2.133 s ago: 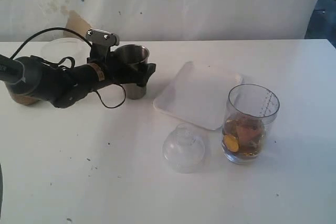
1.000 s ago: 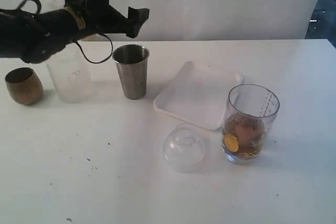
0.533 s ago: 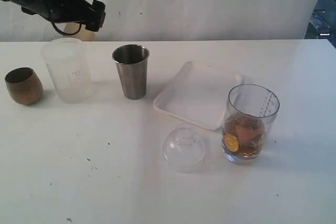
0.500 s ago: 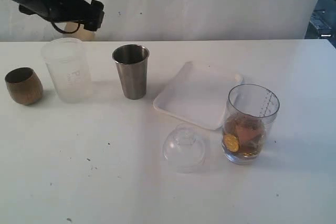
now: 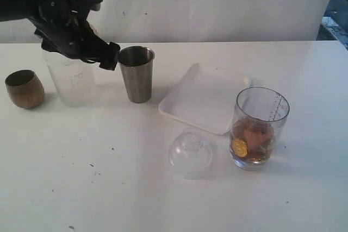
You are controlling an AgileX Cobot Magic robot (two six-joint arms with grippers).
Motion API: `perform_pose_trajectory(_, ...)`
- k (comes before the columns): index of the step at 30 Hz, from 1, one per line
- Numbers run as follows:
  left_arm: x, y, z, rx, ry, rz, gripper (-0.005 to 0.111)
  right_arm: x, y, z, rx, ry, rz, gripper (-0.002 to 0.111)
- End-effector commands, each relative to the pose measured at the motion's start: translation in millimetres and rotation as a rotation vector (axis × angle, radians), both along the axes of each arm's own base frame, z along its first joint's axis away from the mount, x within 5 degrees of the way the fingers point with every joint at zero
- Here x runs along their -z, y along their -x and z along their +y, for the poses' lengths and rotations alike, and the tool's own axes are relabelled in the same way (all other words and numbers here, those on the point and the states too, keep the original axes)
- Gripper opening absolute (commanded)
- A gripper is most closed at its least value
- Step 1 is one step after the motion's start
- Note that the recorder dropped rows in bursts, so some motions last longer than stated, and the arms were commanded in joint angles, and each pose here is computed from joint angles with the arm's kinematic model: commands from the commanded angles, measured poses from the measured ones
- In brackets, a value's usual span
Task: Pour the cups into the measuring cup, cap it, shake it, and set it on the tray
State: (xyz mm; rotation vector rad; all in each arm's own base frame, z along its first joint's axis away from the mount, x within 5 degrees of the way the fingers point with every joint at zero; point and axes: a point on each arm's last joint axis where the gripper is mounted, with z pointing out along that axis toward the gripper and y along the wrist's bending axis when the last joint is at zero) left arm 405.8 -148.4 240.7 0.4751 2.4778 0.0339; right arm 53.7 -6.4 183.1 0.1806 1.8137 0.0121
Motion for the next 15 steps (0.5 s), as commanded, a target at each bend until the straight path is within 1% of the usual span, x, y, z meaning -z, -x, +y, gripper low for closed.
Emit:
perform_pose_trajectory(1, 8.4, -8.0, 1.1, -0.029, -0.034, -0.036, 0.105, -0.1, 0.2, 0.3, -0.005, -0.001, -0.006, 0.0)
perform_pose_trajectory(9, 12.2, -7.6, 2.9, -0.01, -0.078, -0.017, 0.104, -0.1, 0.2, 0.3, -0.005, -0.001, -0.006, 0.0)
perform_pose_trajectory(11, 12.4, -7.3, 3.2, -0.012, -0.081, -0.012, 0.09, -0.1, 0.2, 0.3, -0.005, -0.001, -0.006, 0.0)
perform_pose_trajectory(12, 12.6, -7.1, 3.4, -0.011, -0.084, -0.01, 0.075, -0.1, 0.2, 0.3, -0.005, -0.001, -0.006, 0.0)
perform_pose_trajectory(13, 13.1, -6.8, 3.5, -0.006, -0.088, -0.009, 0.065, -0.1, 0.2, 0.3, -0.005, -0.001, -0.006, 0.0)
perform_pose_trajectory(14, 13.5, -6.3, 3.1, 0.021, -0.101, -0.002, 0.046, -0.1, 0.2, 0.3, -0.005, -0.001, -0.006, 0.0)
perform_pose_trajectory(15, 14.1, -5.3, 1.6, 0.036, -0.091, 0.009, 0.035, -0.1, 0.2, 0.3, -0.005, -0.001, -0.006, 0.0)
